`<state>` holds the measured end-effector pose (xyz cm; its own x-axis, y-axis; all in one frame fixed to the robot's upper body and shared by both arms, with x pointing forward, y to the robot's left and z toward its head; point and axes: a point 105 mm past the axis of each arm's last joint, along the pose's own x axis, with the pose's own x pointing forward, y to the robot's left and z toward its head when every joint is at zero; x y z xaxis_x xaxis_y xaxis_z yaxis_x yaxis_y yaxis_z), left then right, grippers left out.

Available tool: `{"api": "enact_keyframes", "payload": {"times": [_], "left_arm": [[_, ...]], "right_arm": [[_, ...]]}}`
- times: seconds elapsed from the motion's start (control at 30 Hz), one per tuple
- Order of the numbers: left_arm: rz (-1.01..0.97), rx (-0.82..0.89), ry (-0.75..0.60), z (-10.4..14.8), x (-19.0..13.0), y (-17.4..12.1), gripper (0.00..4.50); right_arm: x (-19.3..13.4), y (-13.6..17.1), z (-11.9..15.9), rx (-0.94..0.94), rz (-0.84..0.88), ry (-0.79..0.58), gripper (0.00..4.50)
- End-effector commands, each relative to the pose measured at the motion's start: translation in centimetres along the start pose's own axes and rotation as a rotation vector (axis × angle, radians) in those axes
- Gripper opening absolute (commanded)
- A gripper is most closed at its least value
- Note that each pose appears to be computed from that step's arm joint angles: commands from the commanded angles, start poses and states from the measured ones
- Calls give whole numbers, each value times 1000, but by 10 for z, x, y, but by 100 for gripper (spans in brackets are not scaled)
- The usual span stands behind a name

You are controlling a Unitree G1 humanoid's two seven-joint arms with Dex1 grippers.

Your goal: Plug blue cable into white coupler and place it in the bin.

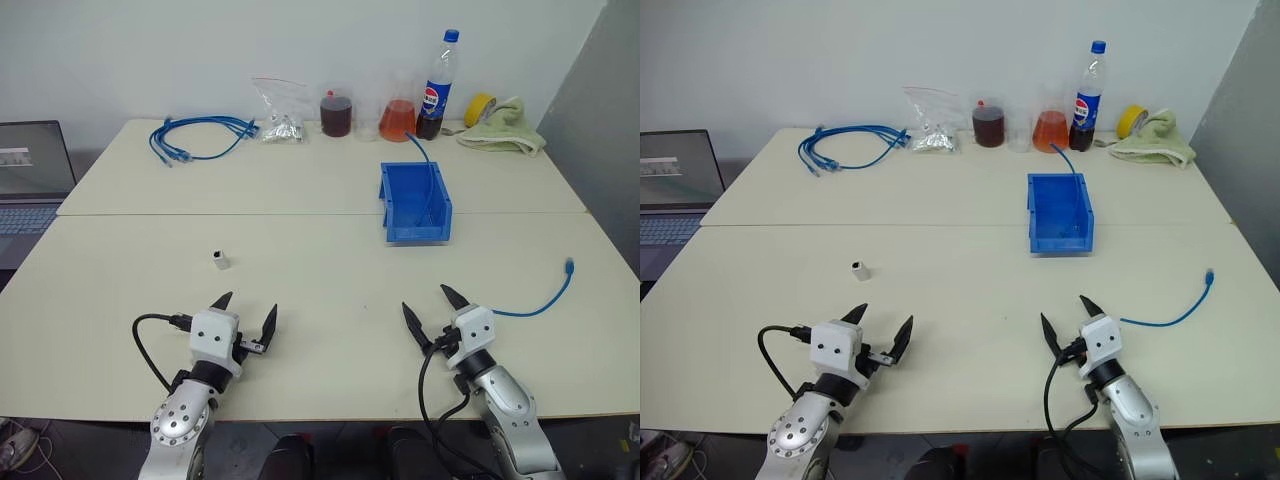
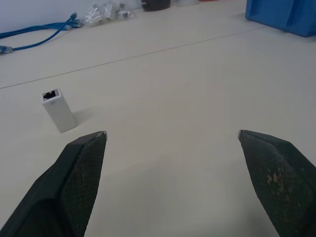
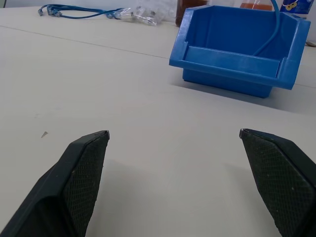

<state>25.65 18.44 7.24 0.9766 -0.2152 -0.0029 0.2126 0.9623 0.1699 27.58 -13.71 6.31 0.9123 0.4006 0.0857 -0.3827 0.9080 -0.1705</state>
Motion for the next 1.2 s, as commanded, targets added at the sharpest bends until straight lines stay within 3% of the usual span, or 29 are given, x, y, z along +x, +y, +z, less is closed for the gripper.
{"api": "enact_keyframes", "payload": {"times": [0.03,0.83,1.2], "left_arm": [[7,16,-52,13,-2,3,446],[-16,-3,-54,14,-4,3,446],[-123,-63,-63,19,-6,-4,446]], "right_arm": [[2,-1,11,-7,2,-52,450],[4,-1,11,-9,3,-52,450],[3,-2,12,-13,-1,-56,450]]}}
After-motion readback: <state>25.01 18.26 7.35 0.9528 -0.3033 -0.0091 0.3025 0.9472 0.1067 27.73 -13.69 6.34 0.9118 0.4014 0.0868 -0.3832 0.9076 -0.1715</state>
